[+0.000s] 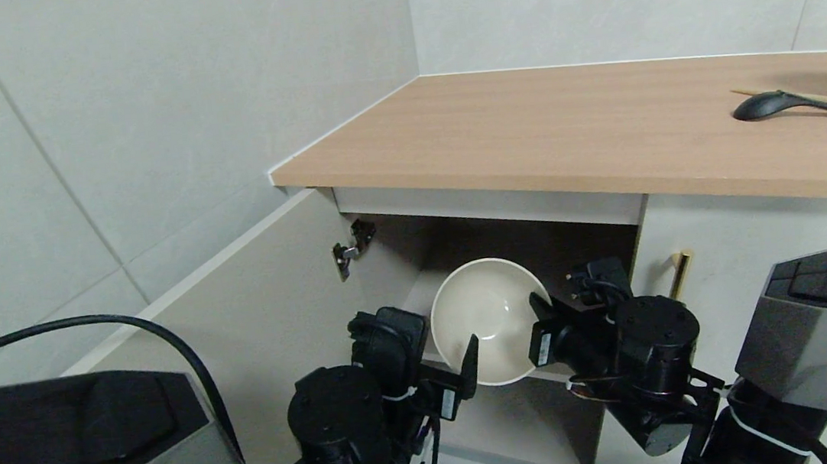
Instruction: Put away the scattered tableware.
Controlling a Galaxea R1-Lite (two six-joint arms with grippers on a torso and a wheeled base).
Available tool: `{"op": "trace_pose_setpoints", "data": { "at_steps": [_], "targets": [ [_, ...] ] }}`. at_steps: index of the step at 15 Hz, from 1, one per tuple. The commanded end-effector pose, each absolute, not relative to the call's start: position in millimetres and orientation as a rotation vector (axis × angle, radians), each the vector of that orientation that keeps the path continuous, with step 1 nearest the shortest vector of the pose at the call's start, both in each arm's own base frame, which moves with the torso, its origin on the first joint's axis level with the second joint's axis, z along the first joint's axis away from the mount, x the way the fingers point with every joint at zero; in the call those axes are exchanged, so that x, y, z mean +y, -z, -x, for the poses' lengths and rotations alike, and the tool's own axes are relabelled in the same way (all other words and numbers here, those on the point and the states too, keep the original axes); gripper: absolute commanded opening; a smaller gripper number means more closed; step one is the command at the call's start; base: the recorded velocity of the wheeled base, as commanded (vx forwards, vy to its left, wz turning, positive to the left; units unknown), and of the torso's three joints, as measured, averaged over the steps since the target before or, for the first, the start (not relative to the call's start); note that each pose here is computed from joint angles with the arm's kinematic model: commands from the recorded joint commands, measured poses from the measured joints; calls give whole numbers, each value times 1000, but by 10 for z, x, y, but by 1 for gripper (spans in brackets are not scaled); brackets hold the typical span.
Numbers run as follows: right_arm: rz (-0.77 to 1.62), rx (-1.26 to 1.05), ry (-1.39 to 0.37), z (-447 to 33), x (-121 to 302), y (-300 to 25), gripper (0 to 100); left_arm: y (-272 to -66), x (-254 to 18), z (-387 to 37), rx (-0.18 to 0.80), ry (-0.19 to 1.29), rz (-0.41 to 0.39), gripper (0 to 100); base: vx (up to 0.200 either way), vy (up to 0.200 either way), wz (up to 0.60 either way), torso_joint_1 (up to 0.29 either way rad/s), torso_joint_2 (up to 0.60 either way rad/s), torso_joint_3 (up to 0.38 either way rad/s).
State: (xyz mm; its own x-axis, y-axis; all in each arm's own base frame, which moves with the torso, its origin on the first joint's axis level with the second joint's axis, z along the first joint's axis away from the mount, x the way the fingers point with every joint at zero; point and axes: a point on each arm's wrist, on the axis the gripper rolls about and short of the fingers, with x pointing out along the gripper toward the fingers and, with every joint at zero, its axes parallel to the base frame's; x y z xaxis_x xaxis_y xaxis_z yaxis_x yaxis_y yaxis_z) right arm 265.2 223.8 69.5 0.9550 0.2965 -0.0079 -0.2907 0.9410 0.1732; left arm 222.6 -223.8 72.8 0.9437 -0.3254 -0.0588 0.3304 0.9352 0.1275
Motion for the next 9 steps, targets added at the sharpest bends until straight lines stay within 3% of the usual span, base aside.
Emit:
{"op": "trace_pose_setpoints", "data": {
  "at_steps": [1, 9],
  "targets": [
    [-173, 33, -309, -2633, 2261, -700, 0, -754, -2271, -2221, 27, 341, -119, 100, 0, 0, 0, 0, 0, 0],
    [-172, 33, -310, -2626, 2262, -703, 0, -842, -2329, -2221, 0, 348, -52, 100, 0, 0, 0, 0, 0, 0]
  ]
}}
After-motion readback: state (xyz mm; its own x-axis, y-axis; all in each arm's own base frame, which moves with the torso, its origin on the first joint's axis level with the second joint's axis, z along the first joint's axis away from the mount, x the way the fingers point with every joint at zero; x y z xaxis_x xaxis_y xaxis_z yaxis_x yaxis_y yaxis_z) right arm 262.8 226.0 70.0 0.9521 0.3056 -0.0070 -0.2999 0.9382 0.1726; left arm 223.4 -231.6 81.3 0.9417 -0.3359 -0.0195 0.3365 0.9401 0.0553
